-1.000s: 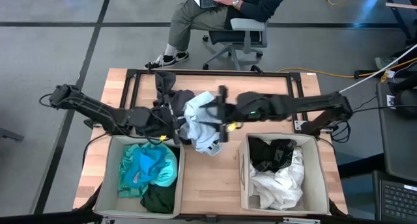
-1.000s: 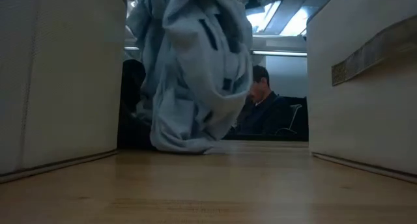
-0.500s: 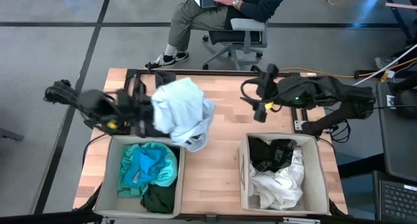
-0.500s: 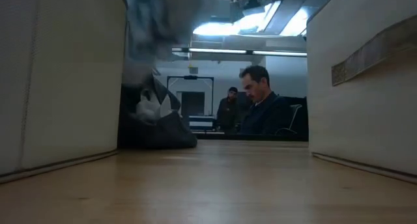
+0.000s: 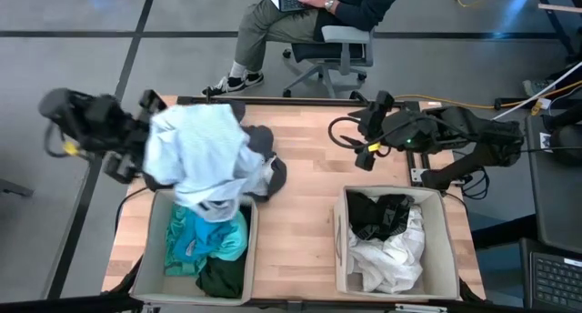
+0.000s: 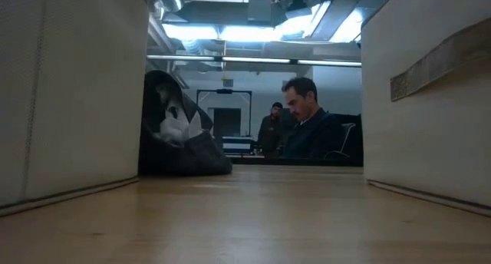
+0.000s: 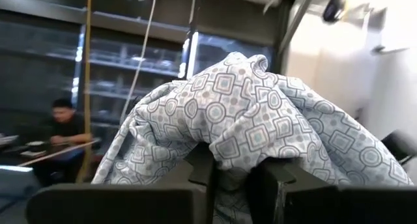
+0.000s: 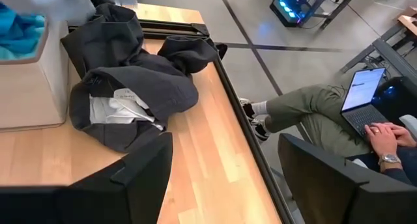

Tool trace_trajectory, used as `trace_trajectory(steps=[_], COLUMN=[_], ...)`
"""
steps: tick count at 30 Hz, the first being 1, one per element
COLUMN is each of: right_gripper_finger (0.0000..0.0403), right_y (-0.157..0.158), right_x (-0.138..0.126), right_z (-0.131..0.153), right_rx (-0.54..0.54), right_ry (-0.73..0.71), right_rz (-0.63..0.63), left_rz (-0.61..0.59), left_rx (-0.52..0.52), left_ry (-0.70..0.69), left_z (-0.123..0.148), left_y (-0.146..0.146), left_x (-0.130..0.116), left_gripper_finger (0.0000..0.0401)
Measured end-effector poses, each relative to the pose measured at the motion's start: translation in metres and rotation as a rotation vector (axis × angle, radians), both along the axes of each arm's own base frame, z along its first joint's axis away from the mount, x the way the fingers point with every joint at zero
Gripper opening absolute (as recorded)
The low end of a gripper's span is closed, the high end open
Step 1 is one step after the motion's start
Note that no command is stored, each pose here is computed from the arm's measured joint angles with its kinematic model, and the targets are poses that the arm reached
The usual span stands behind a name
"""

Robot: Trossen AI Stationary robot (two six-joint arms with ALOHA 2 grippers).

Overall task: Sort clothes
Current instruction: Put the blue patient gown into the left brown laundry organizer

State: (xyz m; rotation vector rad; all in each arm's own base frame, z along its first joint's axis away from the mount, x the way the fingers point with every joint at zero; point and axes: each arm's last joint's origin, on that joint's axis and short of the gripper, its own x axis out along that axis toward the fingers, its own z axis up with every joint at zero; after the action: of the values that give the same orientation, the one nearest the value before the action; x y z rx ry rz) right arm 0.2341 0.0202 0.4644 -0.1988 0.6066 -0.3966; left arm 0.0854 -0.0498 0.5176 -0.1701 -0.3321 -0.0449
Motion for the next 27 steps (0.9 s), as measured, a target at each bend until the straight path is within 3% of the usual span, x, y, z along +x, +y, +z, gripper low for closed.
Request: trace_trajectory(steps=[4, 7, 13, 19, 24, 27], right_gripper_finger=[0.0278, 0.0278, 0.0278, 0.0278, 0.0278, 0.0278], right_y=[-0.001, -0.001, -0.001, -0.001, -0.001, -0.001], right_x=[-0.001, -0.001, -0.002, -0.002, -0.003, -0.003], right_z=[0.0, -0.002, -0.002, -0.003, -0.003, -0.003], right_rx=[0.004, 0.003, 0.001, 0.0, -0.001, -0.002], right_ry=[-0.002, 0.012, 0.022, 0.03, 0.035, 0.038], right_rz=[-0.022, -0.023, -0.023, -0.024, -0.024, -0.023], left_rz=[-0.071, -0.105, -0.012, 0.034, 0.046, 0.057], left_rx=[-0.069, -0.122, -0.157, -0.15, -0.112, -0.151], left_ry=[-0.022, 0.029, 0.292, 0.407, 0.517, 0.611], left_z=[0.016, 0.014, -0.016, -0.038, -0.059, -0.075], left_y=[0.005, 0.001, -0.029, -0.069, -0.093, -0.099], left_x=[-0.012, -0.012, 0.017, 0.045, 0.049, 0.044], left_gripper_finger=[0.005, 0.0051, 0.0051, 0.0051, 0.0042, 0.0032])
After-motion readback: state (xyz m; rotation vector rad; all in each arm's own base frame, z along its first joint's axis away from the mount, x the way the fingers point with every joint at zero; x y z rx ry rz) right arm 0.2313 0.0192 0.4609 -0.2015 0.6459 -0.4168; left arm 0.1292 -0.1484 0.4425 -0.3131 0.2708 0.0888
